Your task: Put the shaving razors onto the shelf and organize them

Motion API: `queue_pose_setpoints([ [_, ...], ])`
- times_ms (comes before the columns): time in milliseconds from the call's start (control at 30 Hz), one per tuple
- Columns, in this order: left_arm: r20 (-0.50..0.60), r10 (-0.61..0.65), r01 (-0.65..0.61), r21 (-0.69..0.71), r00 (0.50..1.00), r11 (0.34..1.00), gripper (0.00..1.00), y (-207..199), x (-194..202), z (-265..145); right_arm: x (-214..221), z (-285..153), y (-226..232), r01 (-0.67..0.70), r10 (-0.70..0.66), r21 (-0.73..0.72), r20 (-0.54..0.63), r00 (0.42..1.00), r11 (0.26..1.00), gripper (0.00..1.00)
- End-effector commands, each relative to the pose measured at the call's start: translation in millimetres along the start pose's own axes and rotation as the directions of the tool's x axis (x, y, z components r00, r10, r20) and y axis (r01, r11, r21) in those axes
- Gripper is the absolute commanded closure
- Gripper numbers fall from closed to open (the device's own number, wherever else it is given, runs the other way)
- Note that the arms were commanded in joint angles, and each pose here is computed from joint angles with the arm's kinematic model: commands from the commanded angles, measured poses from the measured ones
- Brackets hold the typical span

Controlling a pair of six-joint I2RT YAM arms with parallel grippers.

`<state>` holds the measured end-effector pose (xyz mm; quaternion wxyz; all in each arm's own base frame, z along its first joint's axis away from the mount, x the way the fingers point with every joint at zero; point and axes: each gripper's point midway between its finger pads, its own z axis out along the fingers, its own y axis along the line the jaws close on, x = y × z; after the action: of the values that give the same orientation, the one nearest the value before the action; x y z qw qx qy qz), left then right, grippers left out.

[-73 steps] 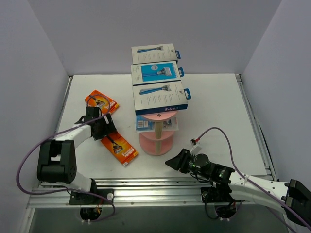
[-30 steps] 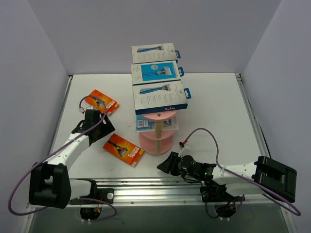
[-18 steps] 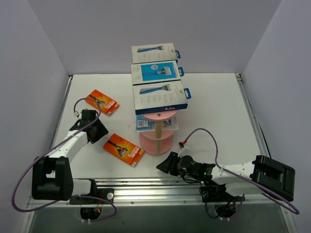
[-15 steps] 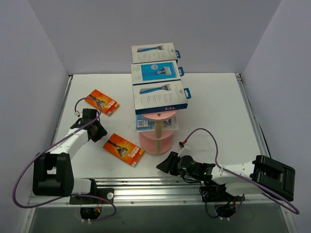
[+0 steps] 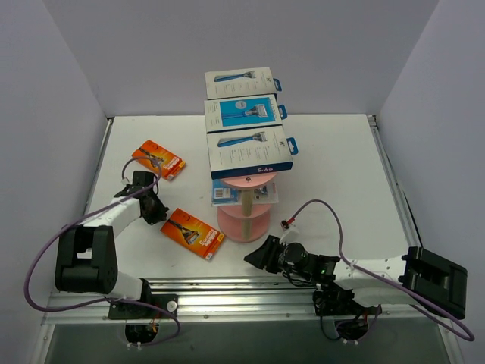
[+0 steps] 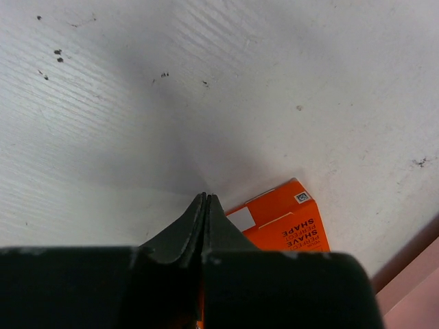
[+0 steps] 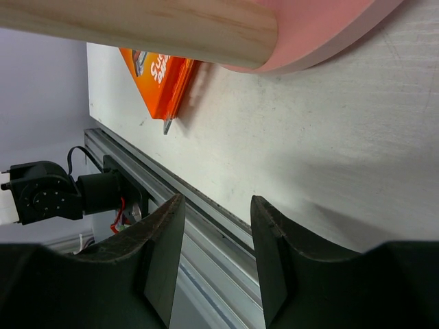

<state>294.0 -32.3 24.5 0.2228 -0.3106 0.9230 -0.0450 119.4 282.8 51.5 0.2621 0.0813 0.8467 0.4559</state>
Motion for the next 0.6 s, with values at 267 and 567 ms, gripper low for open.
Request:
queue_pose_setpoints([
  [267, -0.054, -0.033, 0.035, 0.046, 0.998, 0.998, 0.98, -10, 10, 8, -7, -4, -3, 0.002, -0.002, 0.004, 0.047, 0.999, 1.000, 0.61],
  [567, -0.101, -0.043, 0.052, 0.085, 0.994, 0.995, 0.98, -15, 26, 7, -7, -2, -2, 0.008, -0.008, 0.001, 0.044, 0.999, 1.000, 0.60],
])
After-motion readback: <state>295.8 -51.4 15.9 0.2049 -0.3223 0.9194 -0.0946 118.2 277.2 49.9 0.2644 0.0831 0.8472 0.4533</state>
